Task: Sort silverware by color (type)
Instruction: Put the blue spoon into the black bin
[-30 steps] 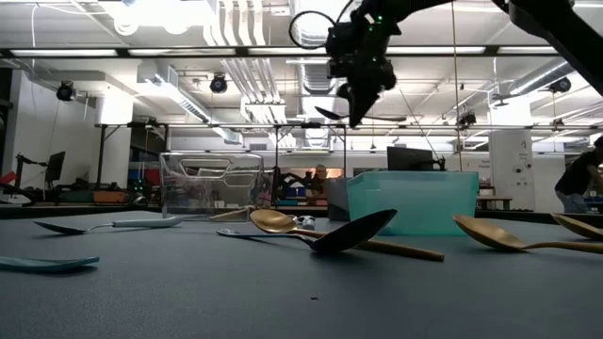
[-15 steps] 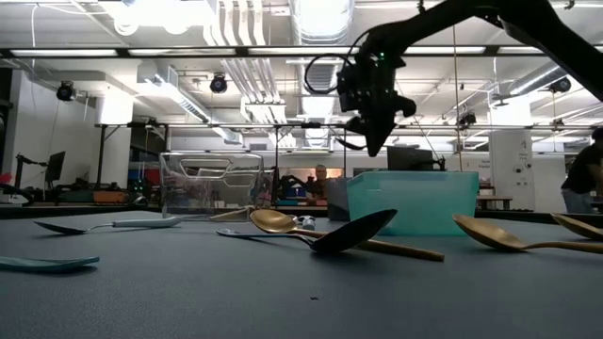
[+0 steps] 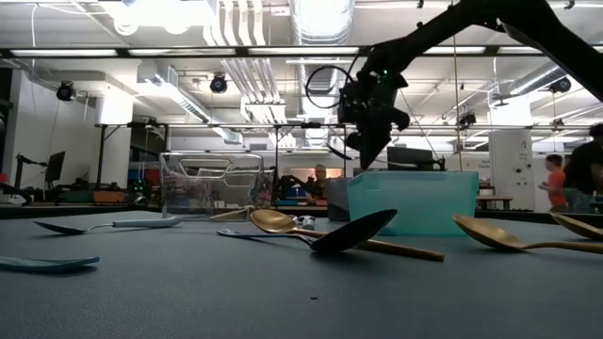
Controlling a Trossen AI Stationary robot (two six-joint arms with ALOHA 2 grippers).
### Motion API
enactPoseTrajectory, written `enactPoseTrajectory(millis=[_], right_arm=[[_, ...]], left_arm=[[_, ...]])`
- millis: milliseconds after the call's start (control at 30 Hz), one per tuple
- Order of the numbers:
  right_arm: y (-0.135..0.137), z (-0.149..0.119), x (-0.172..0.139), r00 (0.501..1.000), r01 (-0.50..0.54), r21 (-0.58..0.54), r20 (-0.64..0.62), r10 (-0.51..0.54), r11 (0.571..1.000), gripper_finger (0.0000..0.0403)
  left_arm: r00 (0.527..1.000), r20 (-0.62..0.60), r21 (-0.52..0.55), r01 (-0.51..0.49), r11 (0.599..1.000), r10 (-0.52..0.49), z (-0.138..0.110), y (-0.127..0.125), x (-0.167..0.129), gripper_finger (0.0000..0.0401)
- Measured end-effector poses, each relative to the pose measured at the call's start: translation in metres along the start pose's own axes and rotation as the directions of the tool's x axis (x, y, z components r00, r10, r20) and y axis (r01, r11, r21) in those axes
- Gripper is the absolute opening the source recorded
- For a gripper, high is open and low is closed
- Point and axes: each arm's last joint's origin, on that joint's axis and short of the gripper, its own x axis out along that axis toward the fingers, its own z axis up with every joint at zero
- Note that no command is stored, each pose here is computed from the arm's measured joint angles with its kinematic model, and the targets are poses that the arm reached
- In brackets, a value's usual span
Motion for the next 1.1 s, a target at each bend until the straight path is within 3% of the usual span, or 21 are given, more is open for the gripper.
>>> enactPoseTrajectory(millis=[233,400,767,1100], right_arm=[[0.002,-0.012,0.022,0.999,-0.042,0.032,-0.026,0.043,0.999,0.0009],[-0.001,-0.014,0.031,1.000,-0.008,0.014,-0.005,0.008,1.000,0.0009],[-0.004,-0.014,0.035,1.000,0.022,-0.063,0.018,-0.021,0.998,0.0009],[-0.007,-0.016,0.041,0.998,0.049,-0.024,0.032,-0.049,0.999,0.0009]], left_arm=[[1.000,-0.001,0.002,-0.006,1.000,0.006,0.000,0.001,0.001,0.0170],[1.000,-0.001,0.002,-0.016,1.000,0.016,0.000,0.002,0.002,0.0170],[1.000,-0.005,0.008,-0.022,1.000,0.022,-0.001,0.003,0.003,0.0170],[1.000,-0.008,0.012,-0.022,1.000,0.022,-0.001,0.003,0.003,0.0170]])
